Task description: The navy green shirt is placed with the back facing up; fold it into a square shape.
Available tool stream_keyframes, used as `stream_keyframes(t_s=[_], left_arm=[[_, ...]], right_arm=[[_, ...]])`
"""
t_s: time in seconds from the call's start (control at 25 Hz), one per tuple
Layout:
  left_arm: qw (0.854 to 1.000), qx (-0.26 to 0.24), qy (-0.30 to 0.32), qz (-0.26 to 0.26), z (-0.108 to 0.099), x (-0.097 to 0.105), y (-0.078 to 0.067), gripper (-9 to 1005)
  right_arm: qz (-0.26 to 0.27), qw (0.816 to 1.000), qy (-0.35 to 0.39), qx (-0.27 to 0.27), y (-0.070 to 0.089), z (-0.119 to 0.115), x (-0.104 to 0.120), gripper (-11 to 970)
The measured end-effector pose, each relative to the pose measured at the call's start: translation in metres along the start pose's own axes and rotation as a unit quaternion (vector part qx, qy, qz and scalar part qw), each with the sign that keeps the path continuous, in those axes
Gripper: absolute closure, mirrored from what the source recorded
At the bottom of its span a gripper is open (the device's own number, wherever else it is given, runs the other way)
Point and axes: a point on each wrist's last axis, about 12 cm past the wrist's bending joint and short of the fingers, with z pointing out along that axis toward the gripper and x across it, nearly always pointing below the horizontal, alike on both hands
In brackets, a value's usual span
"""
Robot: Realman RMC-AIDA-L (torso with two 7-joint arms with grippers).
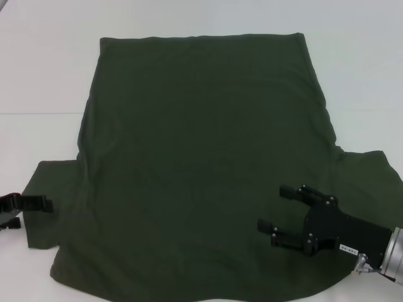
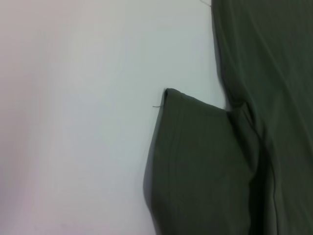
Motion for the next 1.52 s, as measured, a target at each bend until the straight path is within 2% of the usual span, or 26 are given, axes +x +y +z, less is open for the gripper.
stream_keyframes(t_s=[1.52], left_arm=[[1.000,-0.001,0.011,0.004,0.0062,0.0005,-0.0053,62]], right_arm=[[-0.001,1.000,0.000,0.000,0.0002,0.0002,0.0000,32]])
